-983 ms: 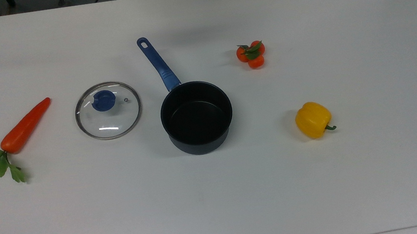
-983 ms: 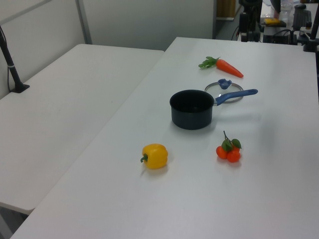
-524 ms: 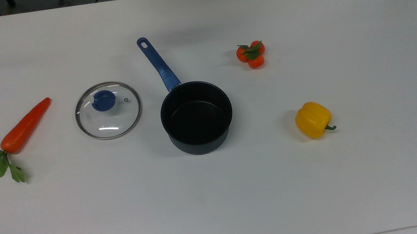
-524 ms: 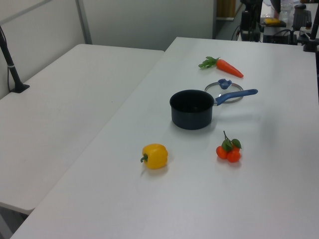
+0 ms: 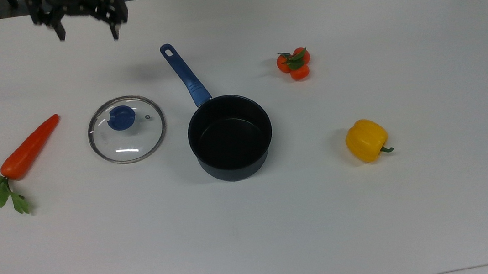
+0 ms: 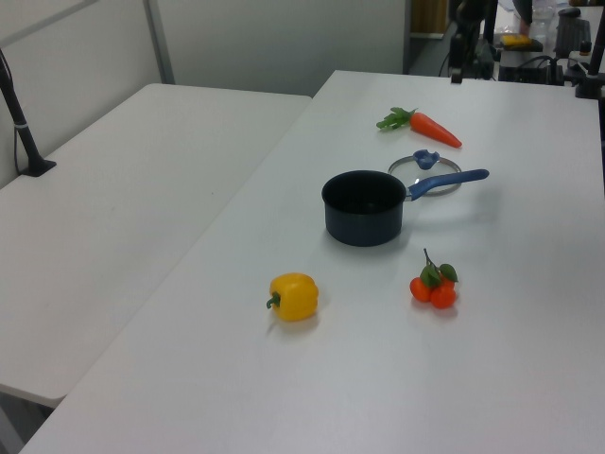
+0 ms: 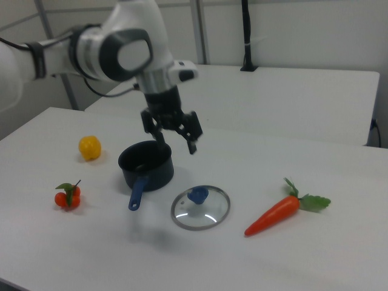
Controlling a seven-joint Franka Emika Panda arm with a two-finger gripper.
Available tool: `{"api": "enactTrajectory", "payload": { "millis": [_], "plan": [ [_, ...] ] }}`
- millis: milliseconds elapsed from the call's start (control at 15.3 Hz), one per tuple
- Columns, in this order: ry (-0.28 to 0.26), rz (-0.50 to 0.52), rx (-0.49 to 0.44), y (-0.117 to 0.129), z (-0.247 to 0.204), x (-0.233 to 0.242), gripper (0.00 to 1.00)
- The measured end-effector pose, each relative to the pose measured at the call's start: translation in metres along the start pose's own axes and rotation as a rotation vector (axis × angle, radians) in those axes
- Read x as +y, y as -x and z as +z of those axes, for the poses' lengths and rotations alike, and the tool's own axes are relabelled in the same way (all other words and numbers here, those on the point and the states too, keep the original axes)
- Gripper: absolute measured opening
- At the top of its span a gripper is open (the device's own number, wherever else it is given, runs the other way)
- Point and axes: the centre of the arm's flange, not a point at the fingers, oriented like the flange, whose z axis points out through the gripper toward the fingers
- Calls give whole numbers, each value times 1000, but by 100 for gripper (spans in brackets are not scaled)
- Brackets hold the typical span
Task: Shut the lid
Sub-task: 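Move the gripper down over the glass lid's blue knob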
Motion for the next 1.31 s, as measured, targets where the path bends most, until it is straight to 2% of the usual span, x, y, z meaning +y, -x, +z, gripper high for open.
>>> {"api": "enactTrajectory", "payload": {
  "millis": [262,721,1114,1311],
  "plan": [
    [0,-6,-1,-22,69,2,100],
    [-5,-18,-25,-38,147,-4,100],
    [-6,49,-15,-46,176,-12,100],
    [-5,52,-5,-49,182,-13,96]
  ]
}}
